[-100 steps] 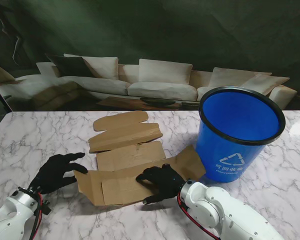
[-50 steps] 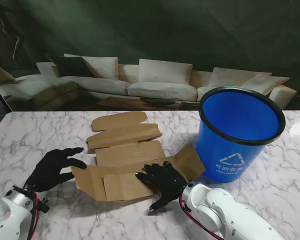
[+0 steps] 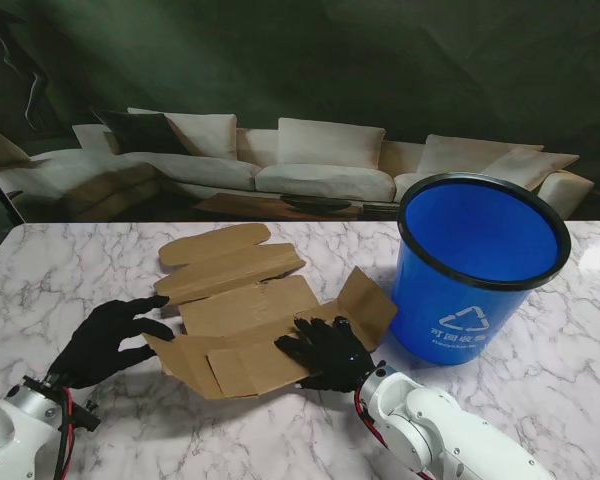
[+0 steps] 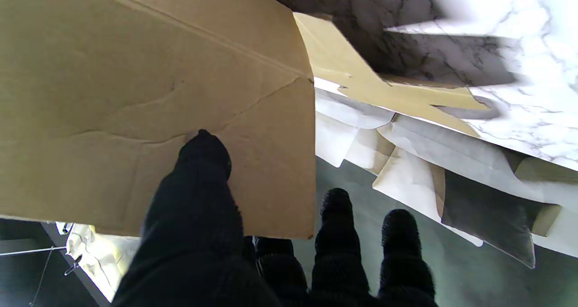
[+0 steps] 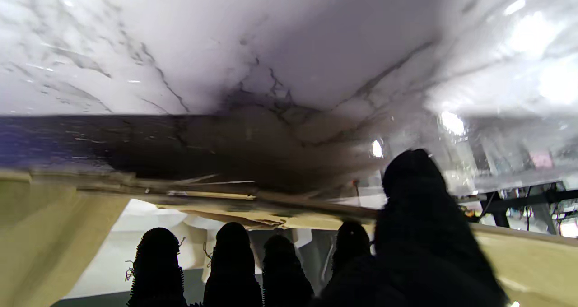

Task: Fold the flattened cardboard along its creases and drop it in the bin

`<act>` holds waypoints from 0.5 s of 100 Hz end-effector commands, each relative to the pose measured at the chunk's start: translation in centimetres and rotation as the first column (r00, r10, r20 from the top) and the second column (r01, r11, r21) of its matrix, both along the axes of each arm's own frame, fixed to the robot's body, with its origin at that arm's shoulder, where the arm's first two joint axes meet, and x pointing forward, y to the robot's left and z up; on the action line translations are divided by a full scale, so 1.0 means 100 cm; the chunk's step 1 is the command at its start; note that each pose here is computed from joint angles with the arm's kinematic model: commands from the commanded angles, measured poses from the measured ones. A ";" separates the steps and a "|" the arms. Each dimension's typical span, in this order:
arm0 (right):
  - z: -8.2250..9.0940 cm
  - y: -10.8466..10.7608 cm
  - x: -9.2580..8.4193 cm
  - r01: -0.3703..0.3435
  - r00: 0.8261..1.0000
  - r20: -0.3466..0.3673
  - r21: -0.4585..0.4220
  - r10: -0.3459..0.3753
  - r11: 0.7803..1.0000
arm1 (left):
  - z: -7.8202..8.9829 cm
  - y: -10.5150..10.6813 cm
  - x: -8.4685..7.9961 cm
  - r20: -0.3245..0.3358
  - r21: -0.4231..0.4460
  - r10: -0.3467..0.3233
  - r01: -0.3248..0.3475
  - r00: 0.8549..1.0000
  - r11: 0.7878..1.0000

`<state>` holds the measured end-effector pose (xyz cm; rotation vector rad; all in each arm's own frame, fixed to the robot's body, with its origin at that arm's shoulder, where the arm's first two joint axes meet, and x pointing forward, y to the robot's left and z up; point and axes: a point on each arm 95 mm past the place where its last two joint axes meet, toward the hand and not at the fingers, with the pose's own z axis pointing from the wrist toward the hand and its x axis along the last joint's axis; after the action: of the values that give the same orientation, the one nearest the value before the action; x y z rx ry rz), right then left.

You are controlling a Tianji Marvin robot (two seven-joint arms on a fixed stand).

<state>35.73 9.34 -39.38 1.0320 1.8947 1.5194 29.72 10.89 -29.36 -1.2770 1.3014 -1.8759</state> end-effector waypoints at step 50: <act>0.027 0.005 -0.019 -0.014 0.996 0.085 0.103 0.005 0.995 | -0.013 0.021 -0.008 -0.041 0.074 0.101 -0.098 0.994 0.992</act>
<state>34.43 9.73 -36.91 0.9940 1.7767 1.6427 29.25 12.32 -29.89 -1.2906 1.2963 -1.7632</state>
